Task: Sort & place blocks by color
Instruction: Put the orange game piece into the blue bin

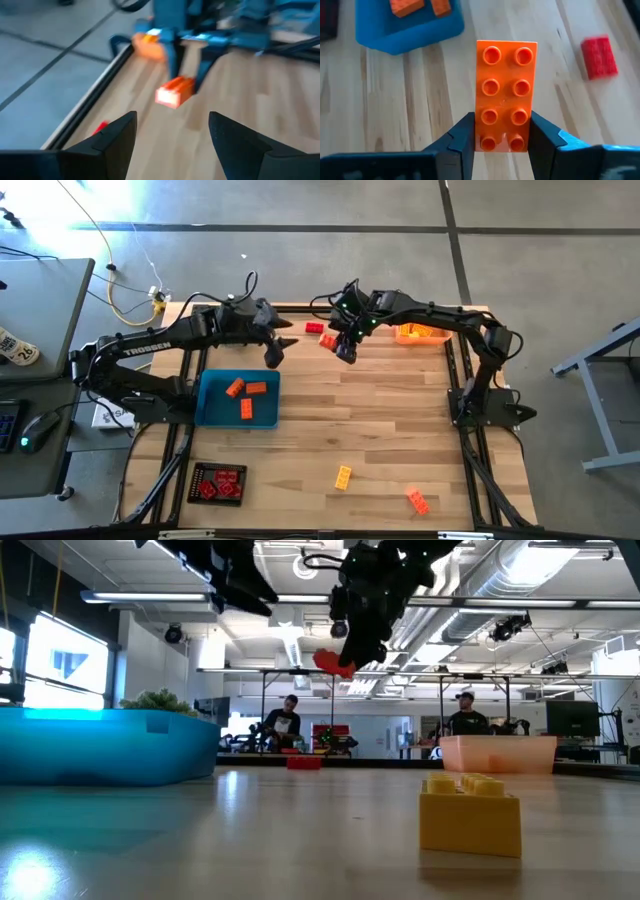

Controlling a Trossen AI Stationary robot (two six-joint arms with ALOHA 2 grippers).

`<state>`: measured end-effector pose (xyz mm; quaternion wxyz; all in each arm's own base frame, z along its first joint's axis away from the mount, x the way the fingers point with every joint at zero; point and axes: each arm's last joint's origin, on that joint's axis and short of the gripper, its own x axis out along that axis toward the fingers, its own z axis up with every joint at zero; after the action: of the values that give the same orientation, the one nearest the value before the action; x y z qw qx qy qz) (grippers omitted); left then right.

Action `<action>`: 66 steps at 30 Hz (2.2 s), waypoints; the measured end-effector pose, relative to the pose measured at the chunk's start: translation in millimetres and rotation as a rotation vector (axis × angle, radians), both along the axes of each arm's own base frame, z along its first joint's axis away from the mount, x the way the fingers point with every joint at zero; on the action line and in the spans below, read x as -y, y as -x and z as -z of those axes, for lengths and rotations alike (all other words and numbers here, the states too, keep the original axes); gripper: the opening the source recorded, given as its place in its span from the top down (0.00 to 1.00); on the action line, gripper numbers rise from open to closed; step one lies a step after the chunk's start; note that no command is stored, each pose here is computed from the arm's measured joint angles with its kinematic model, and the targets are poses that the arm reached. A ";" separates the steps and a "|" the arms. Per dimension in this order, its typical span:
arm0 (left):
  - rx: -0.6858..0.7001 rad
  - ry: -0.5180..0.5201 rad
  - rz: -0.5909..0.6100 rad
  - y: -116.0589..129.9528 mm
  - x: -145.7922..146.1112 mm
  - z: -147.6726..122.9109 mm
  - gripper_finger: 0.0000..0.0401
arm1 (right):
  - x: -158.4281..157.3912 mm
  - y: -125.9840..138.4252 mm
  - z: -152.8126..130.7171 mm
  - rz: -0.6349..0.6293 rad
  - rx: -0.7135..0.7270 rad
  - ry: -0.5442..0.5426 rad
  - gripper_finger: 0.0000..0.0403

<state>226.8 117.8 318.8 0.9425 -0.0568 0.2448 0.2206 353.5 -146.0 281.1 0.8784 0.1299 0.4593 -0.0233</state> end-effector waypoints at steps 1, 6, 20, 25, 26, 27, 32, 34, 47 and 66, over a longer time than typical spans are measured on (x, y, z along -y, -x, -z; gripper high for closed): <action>0.016 0.004 0.024 -1.2 1.1 -1.1 0.42 | -1.6 -0.1 -1.4 -0.017 0.007 0.013 0.72; 0.047 0.012 0.080 -4.6 5.7 -3.2 0.41 | -9.1 -2.1 -7.6 -0.102 0.049 0.056 0.72; 0.101 0.071 0.134 -11.4 17.9 -5.7 0.41 | -31.1 -15.3 -37.8 -0.219 0.316 0.091 0.72; 0.108 0.083 0.116 -11.5 17.8 -5.9 0.41 | -36.9 -18.8 -39.8 -0.234 0.342 0.092 0.72; 0.107 0.079 0.109 -11.4 17.5 -5.9 0.41 | -37.9 -19.3 -40.2 -0.240 0.348 0.090 0.72; 0.106 0.074 0.097 -11.3 17.2 -5.9 0.41 | -38.5 -19.7 -40.6 -0.246 0.354 0.087 0.72; 0.107 0.071 0.089 -11.3 16.9 -6.1 0.41 | -37.4 -22.5 -44.6 -0.249 0.404 0.105 0.72; 0.116 0.071 0.099 -11.7 17.0 -6.9 0.41 | -36.8 -23.8 -46.4 -0.246 0.426 0.113 0.72; 0.199 0.039 0.125 -14.7 16.0 -14.9 0.42 | -35.8 -29.3 -55.9 -0.233 0.533 0.111 0.72; 0.164 -0.051 0.137 -14.4 15.2 -15.0 0.71 | -35.1 -30.0 -57.2 -0.209 0.542 0.116 0.72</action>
<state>241.1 102.6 333.8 0.9733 -0.0339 0.1647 0.1563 383.5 -111.0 338.3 0.9727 0.0328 0.2167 0.0767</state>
